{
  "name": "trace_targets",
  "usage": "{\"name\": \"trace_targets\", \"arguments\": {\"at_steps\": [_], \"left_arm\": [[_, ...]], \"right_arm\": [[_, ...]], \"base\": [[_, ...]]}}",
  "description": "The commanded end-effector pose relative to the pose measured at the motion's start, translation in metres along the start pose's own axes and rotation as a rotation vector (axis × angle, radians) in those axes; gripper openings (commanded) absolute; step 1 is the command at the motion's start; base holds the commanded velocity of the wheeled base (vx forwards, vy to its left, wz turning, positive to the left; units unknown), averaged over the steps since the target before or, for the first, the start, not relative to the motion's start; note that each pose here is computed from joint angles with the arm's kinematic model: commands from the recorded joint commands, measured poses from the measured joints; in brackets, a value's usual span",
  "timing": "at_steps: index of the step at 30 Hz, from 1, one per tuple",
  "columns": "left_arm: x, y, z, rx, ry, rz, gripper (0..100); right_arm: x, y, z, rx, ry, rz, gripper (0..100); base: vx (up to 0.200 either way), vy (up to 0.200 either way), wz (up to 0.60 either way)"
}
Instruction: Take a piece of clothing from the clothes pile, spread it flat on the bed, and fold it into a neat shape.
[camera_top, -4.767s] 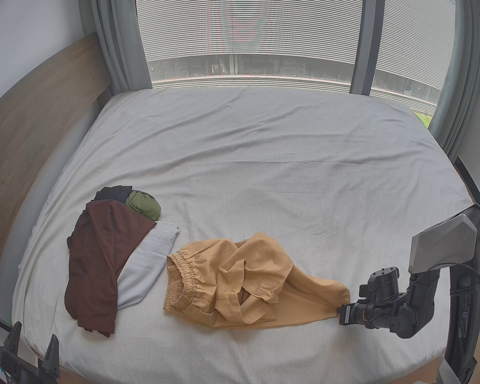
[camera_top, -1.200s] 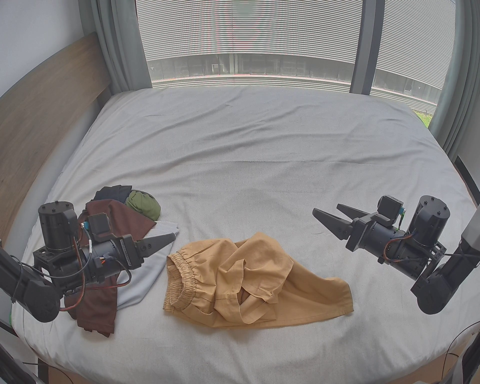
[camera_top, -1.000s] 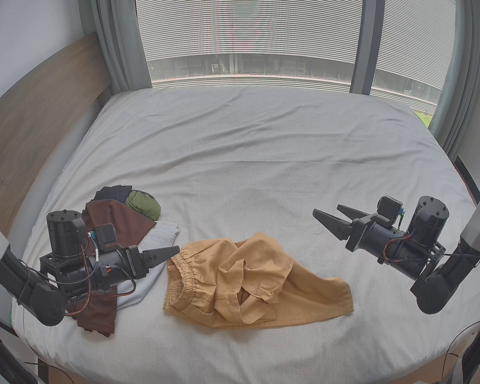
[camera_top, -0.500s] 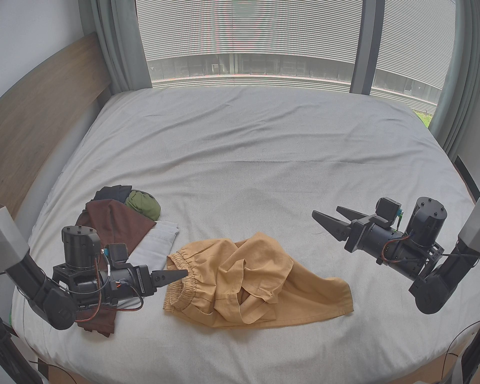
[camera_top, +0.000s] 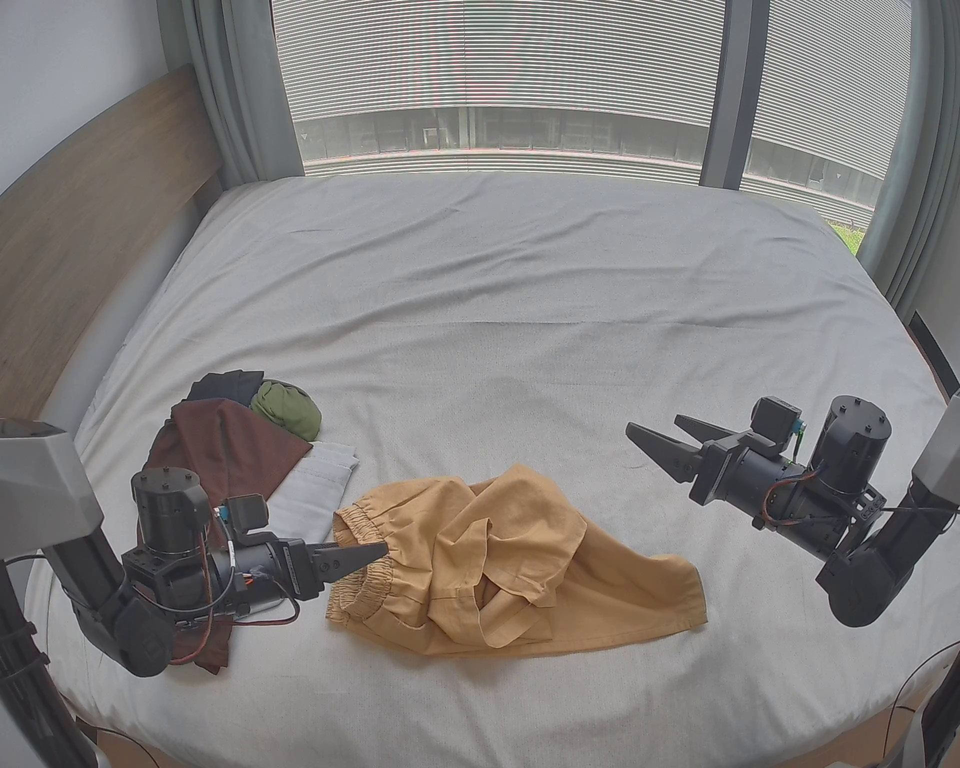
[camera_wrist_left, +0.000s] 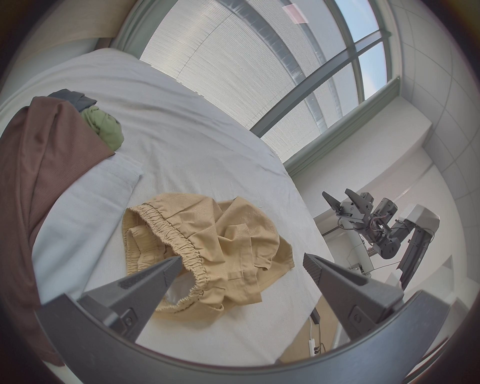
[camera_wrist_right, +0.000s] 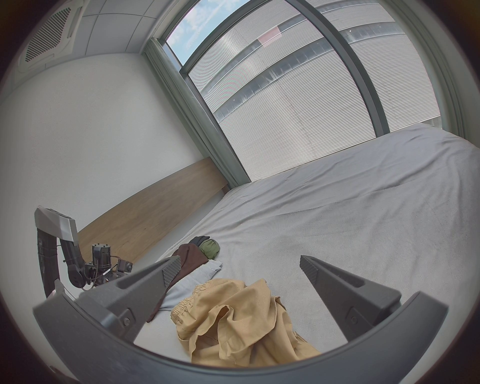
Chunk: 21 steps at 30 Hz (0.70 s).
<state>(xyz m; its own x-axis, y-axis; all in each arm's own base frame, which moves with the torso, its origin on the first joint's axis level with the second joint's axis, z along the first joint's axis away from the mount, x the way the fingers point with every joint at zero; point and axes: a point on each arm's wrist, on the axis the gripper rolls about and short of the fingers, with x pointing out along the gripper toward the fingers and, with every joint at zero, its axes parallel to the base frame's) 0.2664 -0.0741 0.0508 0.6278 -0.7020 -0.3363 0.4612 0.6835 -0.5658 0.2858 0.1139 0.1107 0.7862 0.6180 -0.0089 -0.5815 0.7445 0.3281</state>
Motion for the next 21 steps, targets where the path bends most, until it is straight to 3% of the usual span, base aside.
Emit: {"name": "trace_targets", "arguments": {"at_steps": [1, 21], "left_arm": [[0.015, 0.026, -0.034, -0.016, 0.060, 0.022, 100], [0.034, 0.038, -0.051, -0.010, 0.077, 0.006, 100]], "right_arm": [[0.002, -0.003, -0.004, 0.000, -0.001, -0.002, 100], [0.006, -0.007, -0.012, 0.005, 0.013, -0.008, 100]], "base": [[0.000, 0.000, 0.00], [0.000, 0.000, 0.00]]}}
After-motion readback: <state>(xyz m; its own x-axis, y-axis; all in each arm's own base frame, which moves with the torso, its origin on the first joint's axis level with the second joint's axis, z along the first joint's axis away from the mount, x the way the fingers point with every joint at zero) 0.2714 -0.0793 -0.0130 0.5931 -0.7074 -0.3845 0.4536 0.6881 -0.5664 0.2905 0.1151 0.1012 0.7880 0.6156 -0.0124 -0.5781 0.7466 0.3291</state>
